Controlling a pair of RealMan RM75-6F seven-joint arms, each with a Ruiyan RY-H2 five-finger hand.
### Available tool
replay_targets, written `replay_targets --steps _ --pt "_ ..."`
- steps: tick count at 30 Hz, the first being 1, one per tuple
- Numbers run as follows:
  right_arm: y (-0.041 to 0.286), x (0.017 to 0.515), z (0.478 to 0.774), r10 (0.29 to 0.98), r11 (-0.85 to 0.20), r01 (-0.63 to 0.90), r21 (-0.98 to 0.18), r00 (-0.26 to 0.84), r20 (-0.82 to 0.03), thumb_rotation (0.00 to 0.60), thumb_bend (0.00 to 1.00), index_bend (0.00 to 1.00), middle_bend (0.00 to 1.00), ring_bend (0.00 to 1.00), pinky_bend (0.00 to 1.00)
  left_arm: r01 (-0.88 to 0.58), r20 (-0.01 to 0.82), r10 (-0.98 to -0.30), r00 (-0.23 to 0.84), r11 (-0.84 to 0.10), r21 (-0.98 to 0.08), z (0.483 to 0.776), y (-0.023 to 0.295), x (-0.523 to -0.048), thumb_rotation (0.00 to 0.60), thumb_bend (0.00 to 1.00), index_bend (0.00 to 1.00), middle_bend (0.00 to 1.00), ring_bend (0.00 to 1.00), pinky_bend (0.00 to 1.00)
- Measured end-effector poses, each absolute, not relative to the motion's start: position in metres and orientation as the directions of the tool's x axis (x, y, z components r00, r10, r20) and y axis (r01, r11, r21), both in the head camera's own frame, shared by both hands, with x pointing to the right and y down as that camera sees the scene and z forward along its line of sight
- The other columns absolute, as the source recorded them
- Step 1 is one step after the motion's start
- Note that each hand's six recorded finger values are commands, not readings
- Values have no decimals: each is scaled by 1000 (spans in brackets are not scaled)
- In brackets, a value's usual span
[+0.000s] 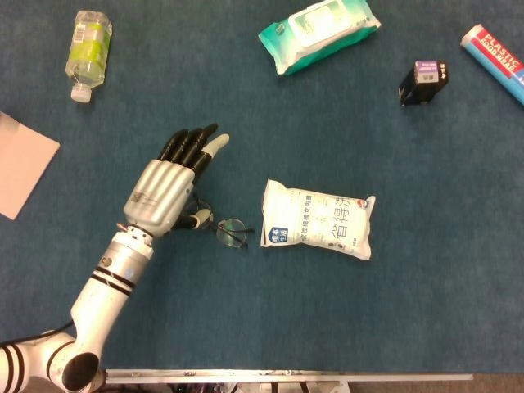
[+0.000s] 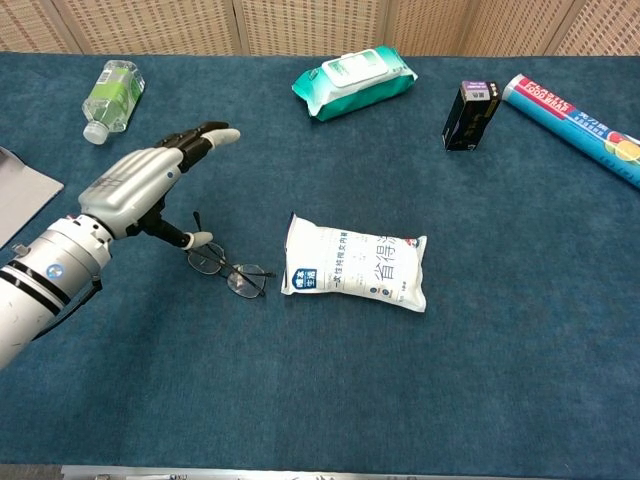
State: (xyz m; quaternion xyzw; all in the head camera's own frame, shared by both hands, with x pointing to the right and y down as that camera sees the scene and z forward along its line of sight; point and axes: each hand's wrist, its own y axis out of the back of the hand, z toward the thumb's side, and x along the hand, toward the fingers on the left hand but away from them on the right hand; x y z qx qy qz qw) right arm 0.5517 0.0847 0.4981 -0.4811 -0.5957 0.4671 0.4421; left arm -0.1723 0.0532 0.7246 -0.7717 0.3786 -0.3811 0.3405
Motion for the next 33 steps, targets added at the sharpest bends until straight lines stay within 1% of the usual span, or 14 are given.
replay_targets --steps 33 --pt "87 552 494 985 112 161 -980 -145 89 600 289 603 389 257 288 -305 384 -821 422 -527 -793 757 59 -161 600 168 0 0 0 2"
